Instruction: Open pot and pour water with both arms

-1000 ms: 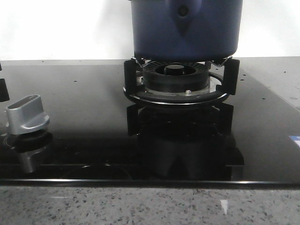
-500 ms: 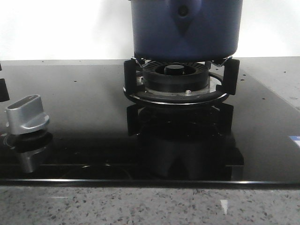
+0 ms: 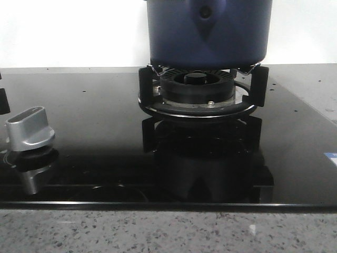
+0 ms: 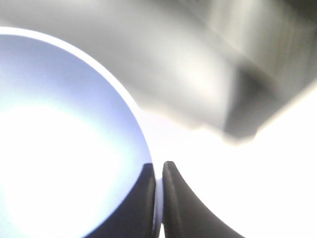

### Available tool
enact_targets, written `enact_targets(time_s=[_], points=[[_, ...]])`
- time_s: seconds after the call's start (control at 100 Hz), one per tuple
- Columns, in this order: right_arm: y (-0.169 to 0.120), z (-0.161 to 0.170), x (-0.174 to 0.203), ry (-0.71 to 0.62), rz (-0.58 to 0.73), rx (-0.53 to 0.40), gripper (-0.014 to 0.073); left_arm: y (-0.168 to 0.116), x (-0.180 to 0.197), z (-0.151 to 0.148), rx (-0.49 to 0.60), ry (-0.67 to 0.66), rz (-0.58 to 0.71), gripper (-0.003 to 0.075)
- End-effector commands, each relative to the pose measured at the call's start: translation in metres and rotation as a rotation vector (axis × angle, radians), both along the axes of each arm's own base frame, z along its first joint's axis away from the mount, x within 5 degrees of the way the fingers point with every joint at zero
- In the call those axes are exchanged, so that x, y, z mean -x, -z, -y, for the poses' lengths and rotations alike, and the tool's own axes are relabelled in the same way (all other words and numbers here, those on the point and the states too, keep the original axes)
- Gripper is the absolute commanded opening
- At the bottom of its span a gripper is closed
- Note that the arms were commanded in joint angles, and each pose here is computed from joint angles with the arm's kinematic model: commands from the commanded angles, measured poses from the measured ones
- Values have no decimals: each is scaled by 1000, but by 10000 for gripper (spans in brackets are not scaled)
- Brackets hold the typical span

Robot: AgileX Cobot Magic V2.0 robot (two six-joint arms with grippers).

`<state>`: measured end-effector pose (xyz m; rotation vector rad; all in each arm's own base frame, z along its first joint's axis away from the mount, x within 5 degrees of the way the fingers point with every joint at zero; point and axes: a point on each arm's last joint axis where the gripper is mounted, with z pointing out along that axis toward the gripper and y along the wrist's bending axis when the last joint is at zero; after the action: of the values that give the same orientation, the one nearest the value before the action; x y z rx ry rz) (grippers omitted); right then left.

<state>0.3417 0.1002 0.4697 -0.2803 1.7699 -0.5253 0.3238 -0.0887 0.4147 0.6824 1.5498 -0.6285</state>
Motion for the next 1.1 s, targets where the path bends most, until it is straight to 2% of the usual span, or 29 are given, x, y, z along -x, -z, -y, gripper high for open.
enact_targets(time_s=[0.0, 0.21, 0.34, 0.48, 0.61, 0.75, 0.84, 1.09], points=[[-18, 11, 21, 39, -13, -137, -48, -28, 14, 1, 101, 9, 55, 314], [-7, 24, 30, 111, -169, -309, -49, -30, 17, 6, 126, 55, 51, 314], [-9, 54, 37, 151, -221, -476, -51, -30, 21, 16, 131, 94, 48, 314], [-19, 96, 53, 216, -218, -587, -74, -30, 25, 28, 132, 130, 46, 314], [-13, 131, 65, 354, -298, -592, -74, -30, 29, 42, 137, 153, 44, 314], [3, 148, 69, 402, -331, -652, -74, -30, 34, 57, 130, 174, 60, 314], [24, 154, 70, 423, -368, -682, -74, -29, 37, 68, 140, 201, 52, 314], [79, 167, 86, 501, -459, -689, -74, -25, 44, 89, 143, 265, 31, 314]])
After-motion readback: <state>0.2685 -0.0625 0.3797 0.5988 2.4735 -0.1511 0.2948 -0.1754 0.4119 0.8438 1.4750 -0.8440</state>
